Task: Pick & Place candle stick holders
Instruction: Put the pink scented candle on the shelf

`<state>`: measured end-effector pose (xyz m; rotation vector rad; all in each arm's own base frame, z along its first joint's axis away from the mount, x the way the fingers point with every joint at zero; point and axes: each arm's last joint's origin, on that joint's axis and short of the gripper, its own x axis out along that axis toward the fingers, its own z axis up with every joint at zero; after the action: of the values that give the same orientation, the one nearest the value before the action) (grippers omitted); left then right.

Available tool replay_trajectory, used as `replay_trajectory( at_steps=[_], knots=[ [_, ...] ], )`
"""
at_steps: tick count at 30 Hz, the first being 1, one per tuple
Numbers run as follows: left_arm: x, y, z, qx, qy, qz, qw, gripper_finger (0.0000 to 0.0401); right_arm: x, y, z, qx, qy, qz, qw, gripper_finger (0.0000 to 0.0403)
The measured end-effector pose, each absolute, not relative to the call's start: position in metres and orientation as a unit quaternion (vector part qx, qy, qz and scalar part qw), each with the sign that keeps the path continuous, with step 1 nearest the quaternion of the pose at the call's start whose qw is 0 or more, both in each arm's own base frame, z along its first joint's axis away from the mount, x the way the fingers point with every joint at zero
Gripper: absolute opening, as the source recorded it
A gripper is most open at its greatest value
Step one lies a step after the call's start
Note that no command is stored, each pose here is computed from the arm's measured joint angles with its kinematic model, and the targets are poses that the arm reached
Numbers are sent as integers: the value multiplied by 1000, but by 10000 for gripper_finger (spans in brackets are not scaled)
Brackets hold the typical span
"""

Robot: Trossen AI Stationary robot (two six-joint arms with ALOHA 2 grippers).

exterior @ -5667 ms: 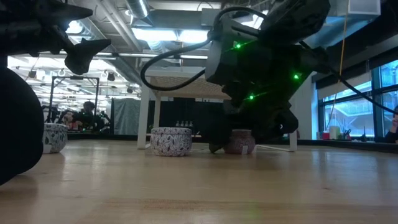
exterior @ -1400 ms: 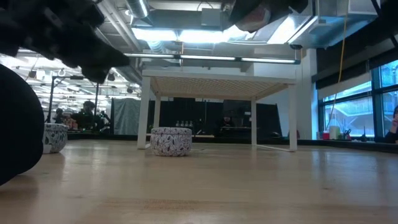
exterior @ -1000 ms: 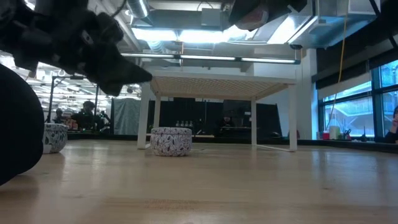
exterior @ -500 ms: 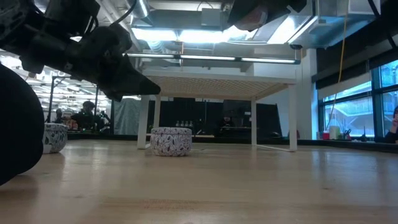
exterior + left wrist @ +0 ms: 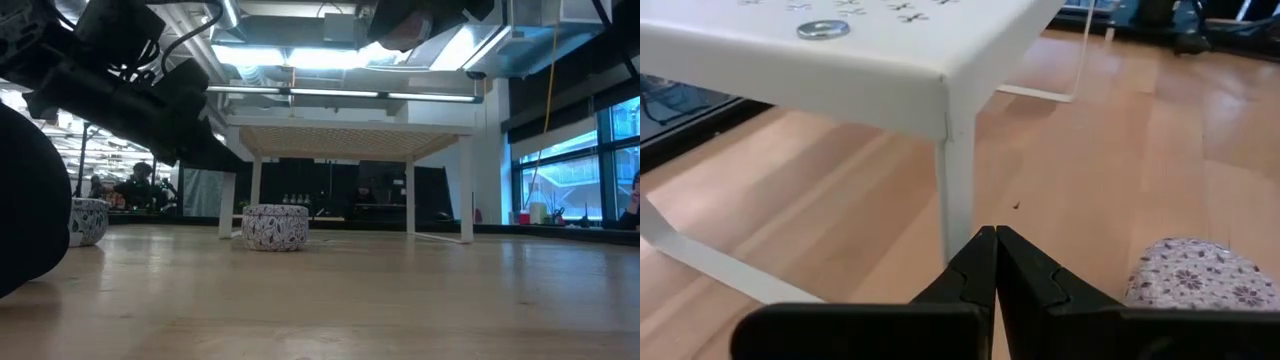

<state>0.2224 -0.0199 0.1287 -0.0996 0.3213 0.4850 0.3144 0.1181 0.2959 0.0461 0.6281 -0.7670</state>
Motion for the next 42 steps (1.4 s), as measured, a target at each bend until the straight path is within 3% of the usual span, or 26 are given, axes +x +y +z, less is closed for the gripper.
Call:
replay_trajectory(
  at_steps=[10,18,28,35,42],
  knots=[
    [222,-8,125,-52,179,249,950,2,314,118,296,28,300,-369,879,294],
    [223,-27,153,-74,108,109,985,2,313,108,284,-15,272,-417,867,294],
    [200,-55,198,-55,7,30,998,2,333,64,258,13,285,-430,857,294],
    [194,-67,203,-46,-4,22,999,2,358,27,260,24,290,-360,886,294],
    [191,-72,203,-47,-3,16,999,2,363,-20,261,36,304,-358,882,294]
  ],
)
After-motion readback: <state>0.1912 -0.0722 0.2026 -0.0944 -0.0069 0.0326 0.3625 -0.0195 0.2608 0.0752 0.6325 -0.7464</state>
